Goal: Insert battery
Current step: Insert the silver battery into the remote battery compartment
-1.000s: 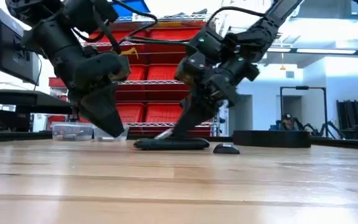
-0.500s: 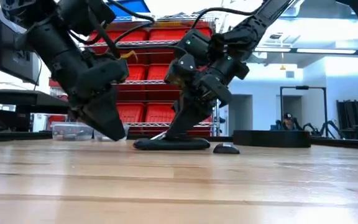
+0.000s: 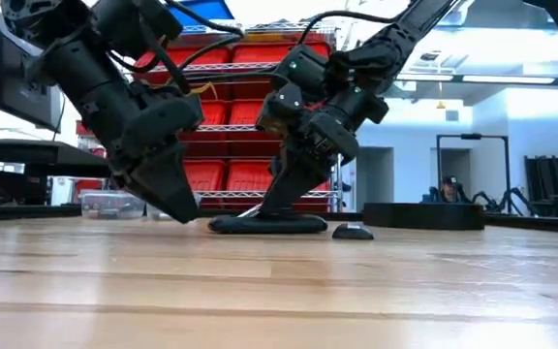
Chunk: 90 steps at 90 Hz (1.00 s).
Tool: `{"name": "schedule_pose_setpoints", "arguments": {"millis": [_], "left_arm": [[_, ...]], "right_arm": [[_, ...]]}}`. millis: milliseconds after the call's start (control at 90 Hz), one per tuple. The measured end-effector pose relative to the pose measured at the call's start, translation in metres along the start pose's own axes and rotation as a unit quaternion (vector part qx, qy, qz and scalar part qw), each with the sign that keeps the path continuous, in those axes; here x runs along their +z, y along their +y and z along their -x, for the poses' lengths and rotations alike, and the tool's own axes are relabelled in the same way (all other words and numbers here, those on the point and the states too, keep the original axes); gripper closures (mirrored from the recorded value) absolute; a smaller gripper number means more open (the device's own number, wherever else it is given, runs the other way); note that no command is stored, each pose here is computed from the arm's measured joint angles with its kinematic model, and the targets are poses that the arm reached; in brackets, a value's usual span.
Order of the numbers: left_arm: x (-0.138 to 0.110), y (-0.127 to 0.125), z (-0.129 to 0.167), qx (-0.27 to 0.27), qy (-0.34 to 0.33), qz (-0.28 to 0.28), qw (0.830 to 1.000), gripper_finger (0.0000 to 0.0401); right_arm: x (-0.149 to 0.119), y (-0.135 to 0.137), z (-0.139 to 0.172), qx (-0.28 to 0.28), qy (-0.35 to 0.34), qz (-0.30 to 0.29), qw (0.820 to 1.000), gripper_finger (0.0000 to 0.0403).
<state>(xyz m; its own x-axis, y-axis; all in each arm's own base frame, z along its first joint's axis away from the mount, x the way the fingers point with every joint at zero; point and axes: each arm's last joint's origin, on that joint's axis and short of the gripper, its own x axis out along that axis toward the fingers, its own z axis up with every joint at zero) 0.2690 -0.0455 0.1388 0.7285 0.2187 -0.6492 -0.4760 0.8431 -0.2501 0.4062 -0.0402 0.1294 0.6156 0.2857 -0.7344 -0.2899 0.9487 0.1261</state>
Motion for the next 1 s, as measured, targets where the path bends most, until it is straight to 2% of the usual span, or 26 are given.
{"name": "schedule_pose_setpoints", "arguments": {"millis": [289,589,700,822,933,1000], "left_arm": [[0.0,0.0,0.0,-0.001,0.001,0.0,1.0,0.0281],[0.0,0.0,0.0,0.0,0.002,-0.001,1.0,0.0281],[0.0,0.0,0.0,-0.001,0.001,0.0,1.0,0.0281],[0.005,-0.004,0.0,-0.005,-0.004,-0.007,1.0,0.0281],[0.01,-0.006,0.0,-0.008,-0.011,-0.027,1.0,0.0281],[0.011,-0.004,0.0,-0.005,-0.012,-0.031,0.999,0.0281]], "right_arm": [[0.011,-0.001,0.007,-0.001,0.018,-0.013,1.0,0.0299],[0.026,-0.003,0.012,-0.004,0.002,-0.006,1.0,0.0298],[0.04,-0.005,0.026,-0.003,0.019,-0.018,1.0,0.0298],[0.051,-0.016,0.053,-0.008,0.036,-0.069,0.997,0.0306],[0.034,-0.032,0.07,-0.017,0.05,-0.149,0.987,0.0334],[0.014,-0.04,0.074,0.002,0.052,-0.208,0.977,0.036]]}}
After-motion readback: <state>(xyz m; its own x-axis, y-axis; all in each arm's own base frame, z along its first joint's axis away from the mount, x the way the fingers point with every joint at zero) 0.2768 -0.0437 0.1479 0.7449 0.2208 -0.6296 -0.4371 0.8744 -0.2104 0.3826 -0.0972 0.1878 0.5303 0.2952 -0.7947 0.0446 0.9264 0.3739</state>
